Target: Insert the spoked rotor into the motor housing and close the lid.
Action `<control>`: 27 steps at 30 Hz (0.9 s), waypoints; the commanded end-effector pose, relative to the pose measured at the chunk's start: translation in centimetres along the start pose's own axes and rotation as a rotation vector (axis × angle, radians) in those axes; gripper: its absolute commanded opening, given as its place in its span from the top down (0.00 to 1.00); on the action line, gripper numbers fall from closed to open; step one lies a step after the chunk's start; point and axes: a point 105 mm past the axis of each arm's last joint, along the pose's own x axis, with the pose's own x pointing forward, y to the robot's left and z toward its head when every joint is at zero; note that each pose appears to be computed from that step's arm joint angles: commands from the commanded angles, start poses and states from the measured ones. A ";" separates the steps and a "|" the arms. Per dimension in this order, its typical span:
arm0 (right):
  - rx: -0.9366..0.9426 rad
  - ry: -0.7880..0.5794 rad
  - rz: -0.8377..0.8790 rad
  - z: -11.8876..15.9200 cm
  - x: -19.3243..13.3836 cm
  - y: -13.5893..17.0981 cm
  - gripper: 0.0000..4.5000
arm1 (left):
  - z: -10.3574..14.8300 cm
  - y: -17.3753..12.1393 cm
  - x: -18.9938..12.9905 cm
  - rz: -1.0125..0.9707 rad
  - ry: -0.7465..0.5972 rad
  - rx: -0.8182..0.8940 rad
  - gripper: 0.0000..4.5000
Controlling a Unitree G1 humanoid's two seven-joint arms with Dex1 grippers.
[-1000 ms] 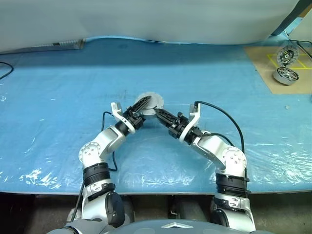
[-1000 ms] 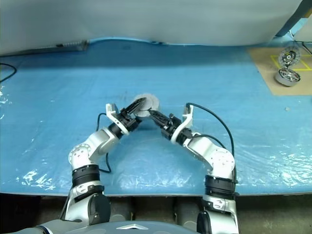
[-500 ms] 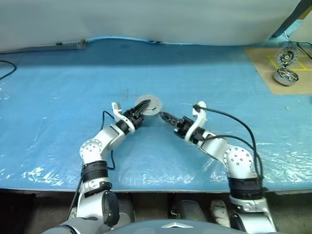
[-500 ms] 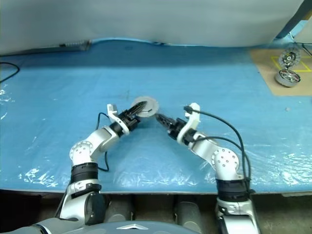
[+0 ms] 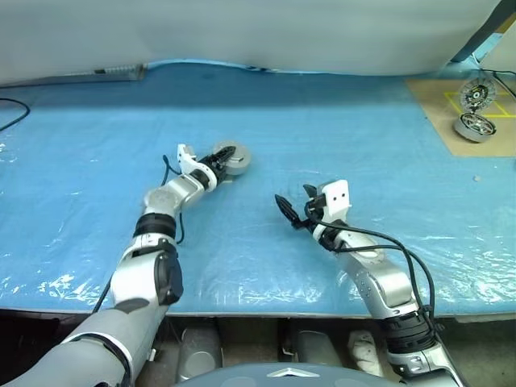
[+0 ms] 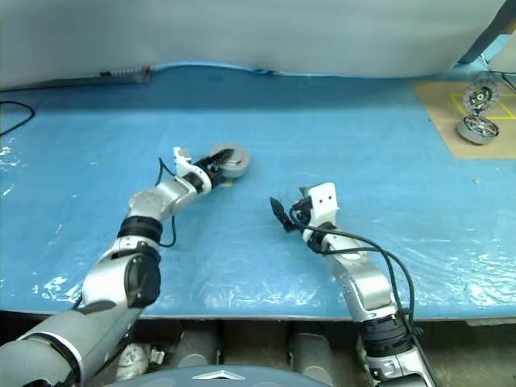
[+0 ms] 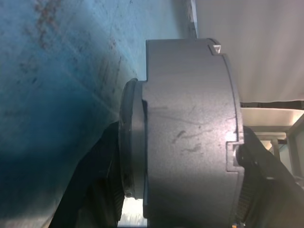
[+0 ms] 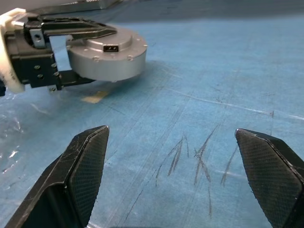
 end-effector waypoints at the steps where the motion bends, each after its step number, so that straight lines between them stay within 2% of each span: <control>1: -0.031 -0.042 0.001 0.8 0.0 0.1 0.00 | 1.2 -2.4 1.0 -0.057 -0.035 0.059 0.47; 5: -0.036 -0.036 -0.010 0.6 -0.1 0.0 0.00 | 0.9 -1.3 1.2 0.003 -0.014 0.099 0.47; 11: -0.041 -0.018 -0.012 0.2 -0.3 0.3 0.00 | 1.1 1.4 0.1 0.109 0.000 0.132 0.02; 16: -0.041 -0.010 0.004 0.1 -0.2 0.6 0.00 | 1.1 4.0 -2.5 0.171 0.073 0.175 0.01; 20: -0.038 -0.013 0.026 0.2 -0.1 0.9 0.00 | -0.1 5.4 -6.0 0.197 0.167 0.299 0.01; 24: -0.042 -0.025 0.048 0.5 0.1 1.2 0.00 | -1.3 5.5 -9.5 0.184 0.213 0.551 0.01; 27: -0.059 -0.028 0.060 0.5 -0.1 1.3 0.00 | -1.3 5.0 -10.9 0.153 0.162 0.810 0.01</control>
